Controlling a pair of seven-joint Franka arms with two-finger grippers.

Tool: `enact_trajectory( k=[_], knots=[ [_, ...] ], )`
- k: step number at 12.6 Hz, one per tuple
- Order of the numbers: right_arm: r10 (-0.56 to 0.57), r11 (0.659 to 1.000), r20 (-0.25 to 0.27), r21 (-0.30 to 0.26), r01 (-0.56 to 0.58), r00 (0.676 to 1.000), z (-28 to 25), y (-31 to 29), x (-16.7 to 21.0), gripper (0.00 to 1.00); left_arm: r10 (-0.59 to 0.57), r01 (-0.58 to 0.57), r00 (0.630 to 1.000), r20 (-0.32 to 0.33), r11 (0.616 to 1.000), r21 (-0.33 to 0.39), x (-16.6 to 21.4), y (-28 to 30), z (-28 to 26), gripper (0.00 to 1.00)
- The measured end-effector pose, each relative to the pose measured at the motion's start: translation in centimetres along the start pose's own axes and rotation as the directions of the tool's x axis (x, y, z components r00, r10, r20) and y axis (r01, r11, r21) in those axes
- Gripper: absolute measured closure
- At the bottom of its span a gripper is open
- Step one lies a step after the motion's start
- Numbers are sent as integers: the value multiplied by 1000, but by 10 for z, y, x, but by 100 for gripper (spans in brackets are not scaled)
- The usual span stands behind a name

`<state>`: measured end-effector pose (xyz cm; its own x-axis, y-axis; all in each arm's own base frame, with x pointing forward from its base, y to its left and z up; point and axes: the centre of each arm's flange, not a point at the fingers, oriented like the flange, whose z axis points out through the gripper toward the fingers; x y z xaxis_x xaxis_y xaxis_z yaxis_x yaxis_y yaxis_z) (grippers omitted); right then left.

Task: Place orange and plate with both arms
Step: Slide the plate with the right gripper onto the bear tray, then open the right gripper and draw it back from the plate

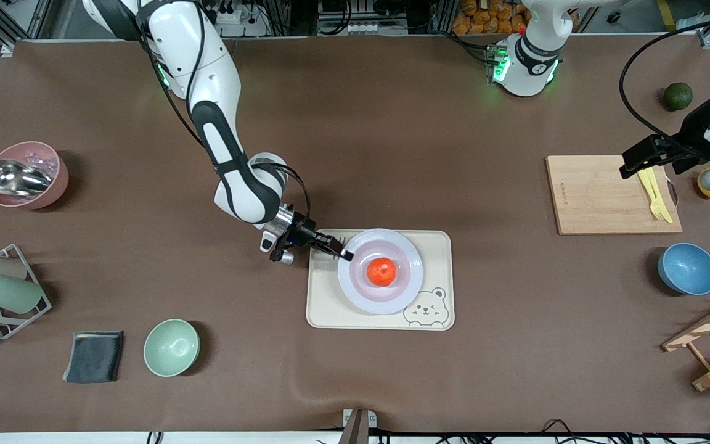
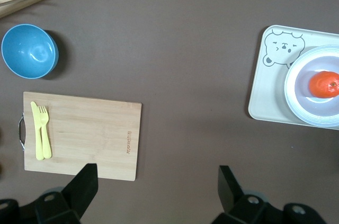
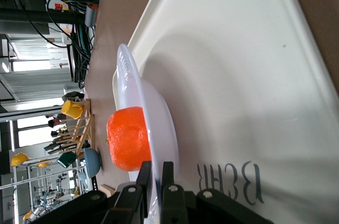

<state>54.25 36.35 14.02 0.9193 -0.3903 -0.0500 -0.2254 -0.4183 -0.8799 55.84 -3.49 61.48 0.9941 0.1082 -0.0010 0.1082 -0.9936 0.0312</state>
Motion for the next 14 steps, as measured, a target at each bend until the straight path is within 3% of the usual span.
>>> enact_trajectory(
  k=[3,5,10,14],
  knots=[
    [5,998,3,-58,-5,1000,-2,-2,4,59,0,0,1000,1,1000,0,0,0,1,0],
    [-14,996,-5,-88,13,1000,-3,-5,6,53,0,0,1000,1,1000,0,0,0,1,0],
    [-31,993,6,-118,31,1000,-5,-5,10,53,3,-3,1000,1,1000,0,0,1,1,0],
    [14,967,76,-256,6,997,-10,-18,27,53,4,-4,1000,-1,1000,0,0,2,0,0]
  ],
)
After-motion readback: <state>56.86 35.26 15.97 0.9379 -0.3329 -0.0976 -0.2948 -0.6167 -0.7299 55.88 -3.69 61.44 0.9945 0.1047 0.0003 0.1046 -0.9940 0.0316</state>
